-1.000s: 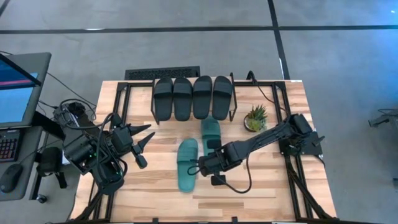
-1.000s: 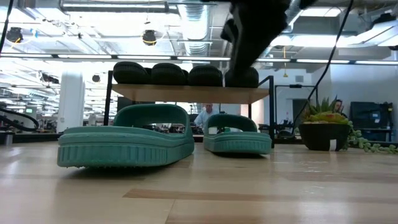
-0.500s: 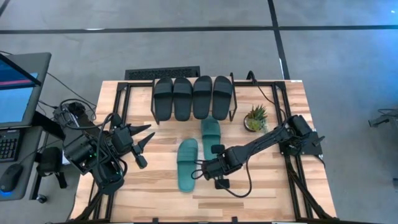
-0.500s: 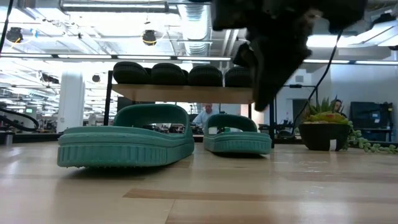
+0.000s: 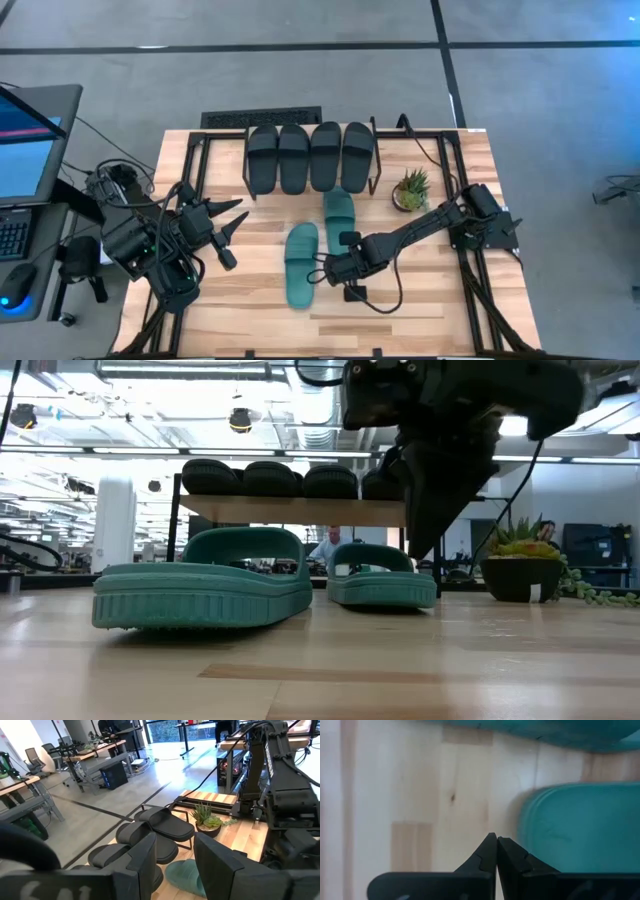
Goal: Pick and place slides into the shelf
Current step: Put the green slipper under the shelf
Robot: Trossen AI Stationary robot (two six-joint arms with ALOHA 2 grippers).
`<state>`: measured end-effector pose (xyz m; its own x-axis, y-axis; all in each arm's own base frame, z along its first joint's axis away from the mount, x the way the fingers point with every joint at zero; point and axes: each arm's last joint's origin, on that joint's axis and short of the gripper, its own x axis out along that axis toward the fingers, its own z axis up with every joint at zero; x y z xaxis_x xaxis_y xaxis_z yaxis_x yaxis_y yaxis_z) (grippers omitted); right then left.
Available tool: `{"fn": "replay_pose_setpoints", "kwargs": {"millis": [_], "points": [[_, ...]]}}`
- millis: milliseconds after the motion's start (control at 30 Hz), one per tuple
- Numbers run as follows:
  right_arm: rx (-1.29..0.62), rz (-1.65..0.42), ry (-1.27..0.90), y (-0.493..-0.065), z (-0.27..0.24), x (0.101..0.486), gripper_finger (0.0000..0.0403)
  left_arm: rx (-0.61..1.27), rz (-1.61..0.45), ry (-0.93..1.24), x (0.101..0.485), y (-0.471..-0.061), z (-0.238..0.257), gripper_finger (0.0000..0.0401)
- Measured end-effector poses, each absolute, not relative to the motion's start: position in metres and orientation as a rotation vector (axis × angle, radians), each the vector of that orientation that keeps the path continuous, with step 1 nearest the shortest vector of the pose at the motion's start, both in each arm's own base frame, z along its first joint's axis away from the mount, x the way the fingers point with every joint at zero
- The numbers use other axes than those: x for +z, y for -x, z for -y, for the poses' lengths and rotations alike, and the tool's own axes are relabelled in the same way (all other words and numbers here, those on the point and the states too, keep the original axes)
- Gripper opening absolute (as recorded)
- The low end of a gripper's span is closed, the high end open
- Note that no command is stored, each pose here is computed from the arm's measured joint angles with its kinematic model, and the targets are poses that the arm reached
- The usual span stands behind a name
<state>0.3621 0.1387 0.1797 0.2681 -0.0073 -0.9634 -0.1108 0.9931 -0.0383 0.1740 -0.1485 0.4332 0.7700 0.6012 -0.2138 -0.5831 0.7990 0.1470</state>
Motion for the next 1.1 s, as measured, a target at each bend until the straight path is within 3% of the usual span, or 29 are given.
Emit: {"fn": "replay_pose_setpoints", "kwargs": {"millis": [767, 1100], "points": [[0.104, -1.267, 0.166, -0.370, -0.126, 0.181, 0.0002, 0.645, -0.257, -0.089, 0.433, -0.174, 0.148, 0.0122], [0.104, -1.266, 0.166, -0.372, -0.119, 0.181, 0.0071, 0.645, -0.256, -0.090, 0.433, -0.174, 0.148, 0.0122]]}}
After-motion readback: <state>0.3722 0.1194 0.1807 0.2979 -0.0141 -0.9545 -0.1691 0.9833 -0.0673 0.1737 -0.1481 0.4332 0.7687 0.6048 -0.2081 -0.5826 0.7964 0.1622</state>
